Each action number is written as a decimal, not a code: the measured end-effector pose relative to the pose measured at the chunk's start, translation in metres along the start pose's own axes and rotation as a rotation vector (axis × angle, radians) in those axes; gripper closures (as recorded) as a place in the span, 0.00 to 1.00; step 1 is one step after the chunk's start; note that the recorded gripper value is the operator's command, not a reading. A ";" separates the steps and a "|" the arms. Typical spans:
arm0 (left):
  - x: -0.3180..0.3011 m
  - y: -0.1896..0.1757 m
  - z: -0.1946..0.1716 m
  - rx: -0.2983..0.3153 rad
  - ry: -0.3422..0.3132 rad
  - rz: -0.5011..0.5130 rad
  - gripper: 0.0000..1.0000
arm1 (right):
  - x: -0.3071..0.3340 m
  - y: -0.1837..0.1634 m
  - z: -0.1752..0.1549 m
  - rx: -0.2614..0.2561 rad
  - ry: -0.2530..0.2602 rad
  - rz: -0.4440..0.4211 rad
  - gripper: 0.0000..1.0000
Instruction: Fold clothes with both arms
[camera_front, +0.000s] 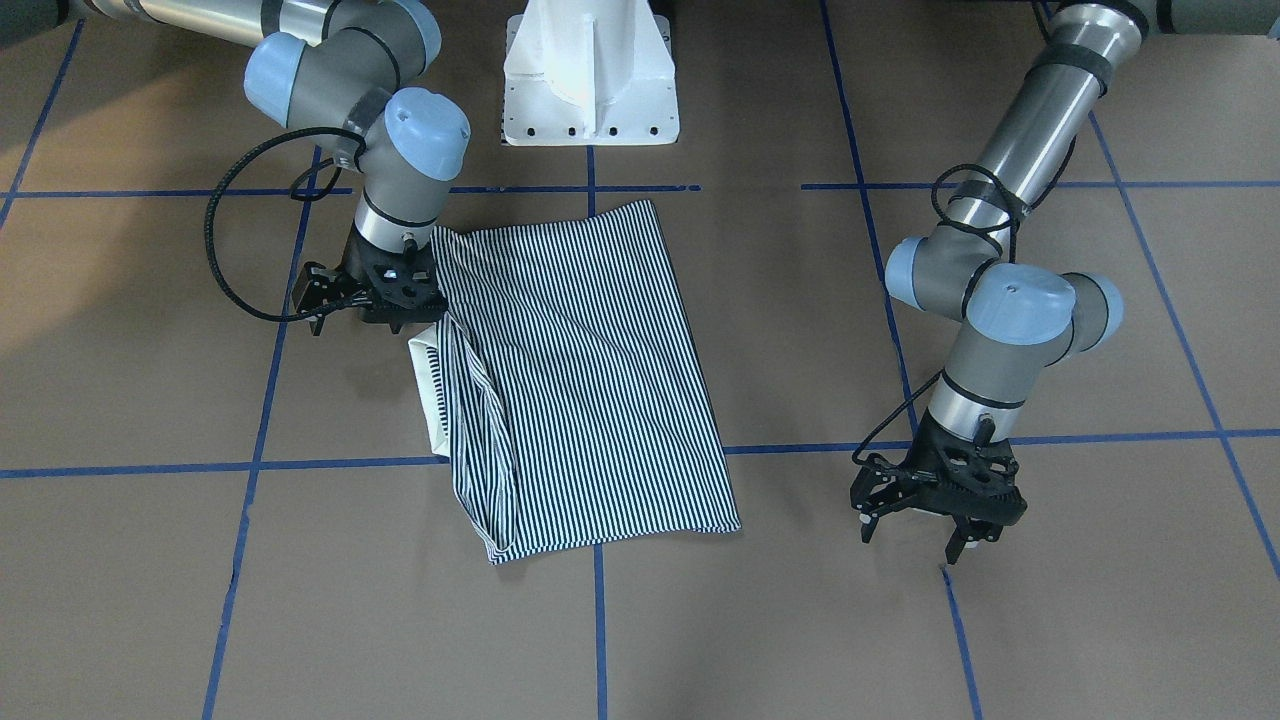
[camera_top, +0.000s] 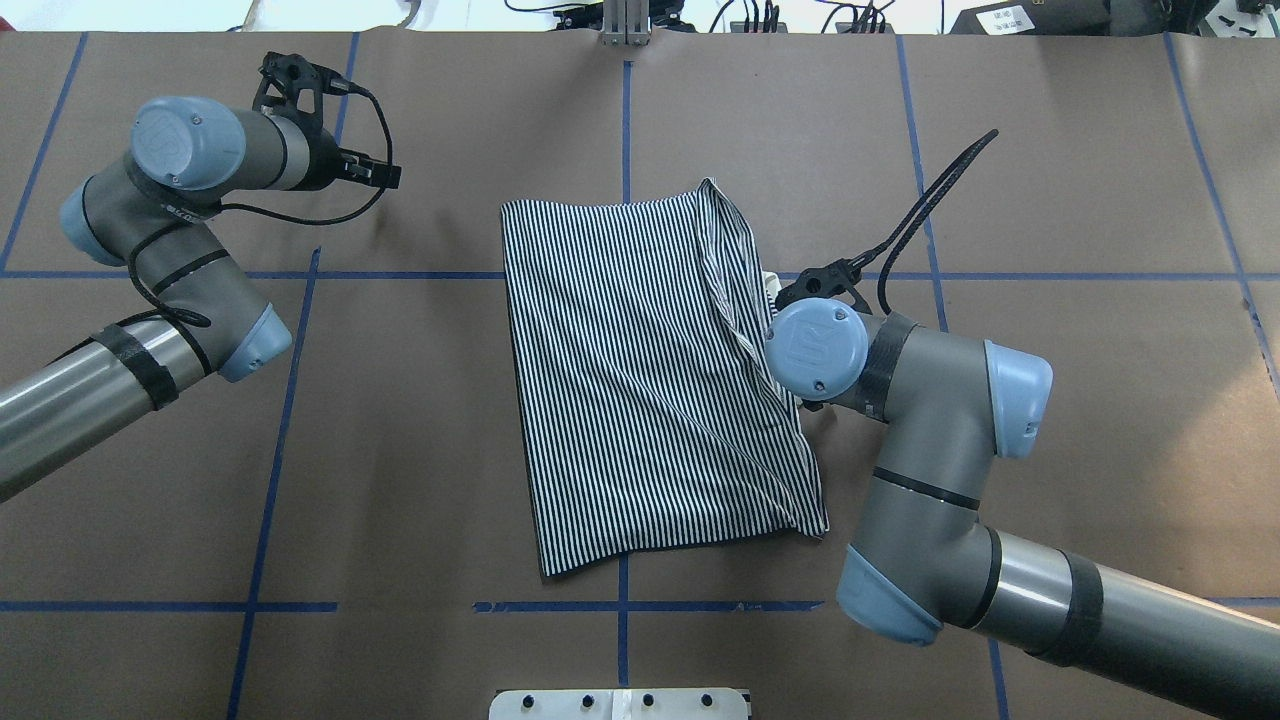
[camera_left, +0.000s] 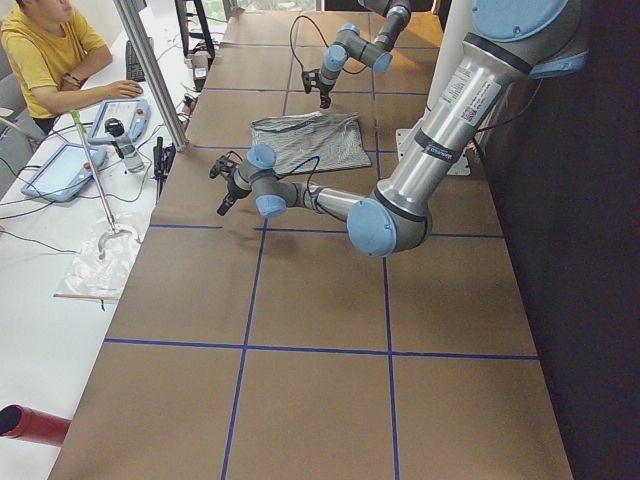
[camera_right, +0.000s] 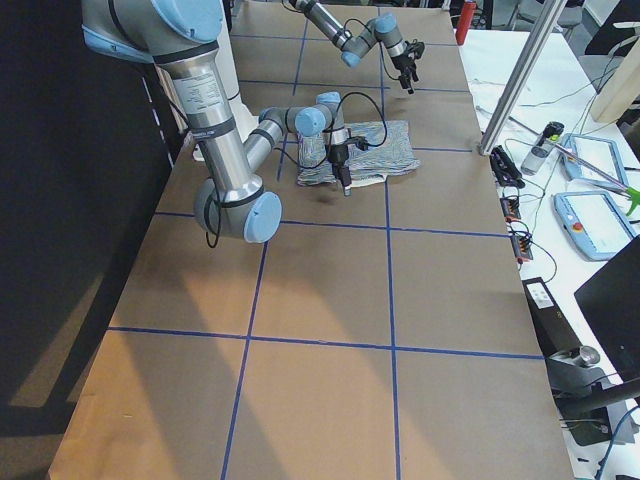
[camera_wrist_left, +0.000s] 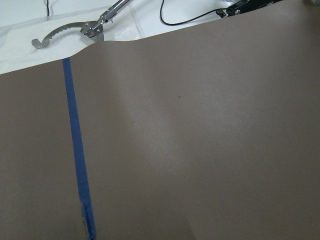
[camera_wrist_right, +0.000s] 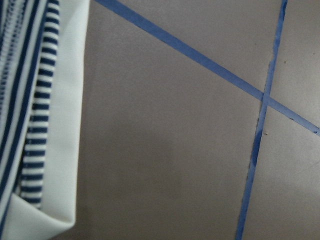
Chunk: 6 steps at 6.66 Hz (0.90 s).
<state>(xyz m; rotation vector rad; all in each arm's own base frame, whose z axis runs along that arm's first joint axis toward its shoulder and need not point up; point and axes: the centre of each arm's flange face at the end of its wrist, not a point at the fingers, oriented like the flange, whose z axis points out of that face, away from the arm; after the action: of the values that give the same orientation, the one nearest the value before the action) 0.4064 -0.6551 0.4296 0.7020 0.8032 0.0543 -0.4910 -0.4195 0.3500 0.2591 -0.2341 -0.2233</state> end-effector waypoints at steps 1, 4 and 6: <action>0.001 -0.001 -0.001 0.002 0.002 0.000 0.00 | 0.005 -0.006 -0.006 0.006 -0.015 0.014 0.00; 0.004 -0.003 -0.004 0.008 0.008 0.002 0.00 | -0.030 -0.055 -0.081 0.092 -0.174 0.104 0.00; 0.004 -0.003 -0.004 0.008 0.008 0.002 0.00 | -0.072 -0.094 -0.100 0.095 -0.213 0.171 0.00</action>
<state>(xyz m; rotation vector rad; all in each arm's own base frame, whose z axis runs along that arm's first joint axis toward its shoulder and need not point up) 0.4058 -0.6539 0.4240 0.7101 0.8107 0.0558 -0.5514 -0.4678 0.2150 0.3086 -0.4764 -0.0699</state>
